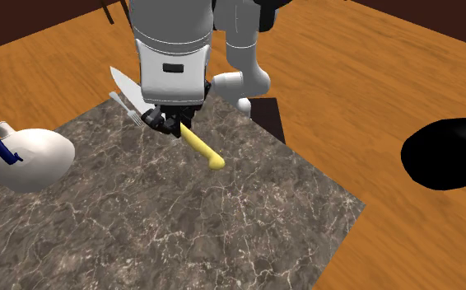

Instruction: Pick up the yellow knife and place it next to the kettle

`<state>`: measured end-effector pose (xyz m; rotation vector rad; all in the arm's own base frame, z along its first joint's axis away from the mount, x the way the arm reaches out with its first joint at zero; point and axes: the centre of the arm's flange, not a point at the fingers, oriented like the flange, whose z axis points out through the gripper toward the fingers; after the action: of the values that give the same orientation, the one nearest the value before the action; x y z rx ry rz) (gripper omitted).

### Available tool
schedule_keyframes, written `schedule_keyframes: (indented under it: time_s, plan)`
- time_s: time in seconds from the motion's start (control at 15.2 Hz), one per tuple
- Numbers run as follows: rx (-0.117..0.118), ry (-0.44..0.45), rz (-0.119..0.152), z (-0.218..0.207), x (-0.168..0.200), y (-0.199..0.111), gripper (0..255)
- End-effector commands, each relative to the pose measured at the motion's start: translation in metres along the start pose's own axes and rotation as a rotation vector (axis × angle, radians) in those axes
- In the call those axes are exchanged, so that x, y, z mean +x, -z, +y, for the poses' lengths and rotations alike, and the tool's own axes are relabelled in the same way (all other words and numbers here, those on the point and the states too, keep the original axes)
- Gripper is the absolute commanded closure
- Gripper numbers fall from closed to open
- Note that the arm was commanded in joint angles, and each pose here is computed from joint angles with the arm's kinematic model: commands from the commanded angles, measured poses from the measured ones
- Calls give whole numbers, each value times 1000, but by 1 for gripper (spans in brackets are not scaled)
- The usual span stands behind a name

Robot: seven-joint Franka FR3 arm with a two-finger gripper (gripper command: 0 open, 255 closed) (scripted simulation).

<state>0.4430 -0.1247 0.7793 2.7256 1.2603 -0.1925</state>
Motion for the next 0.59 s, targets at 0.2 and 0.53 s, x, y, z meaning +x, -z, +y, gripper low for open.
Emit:
schedule_keyframes:
  time_s: [0.2,0.53]
  plan:
    - [0,1,0,6,-64,-11,255]
    - [0,1,0,12,-128,-22,255]
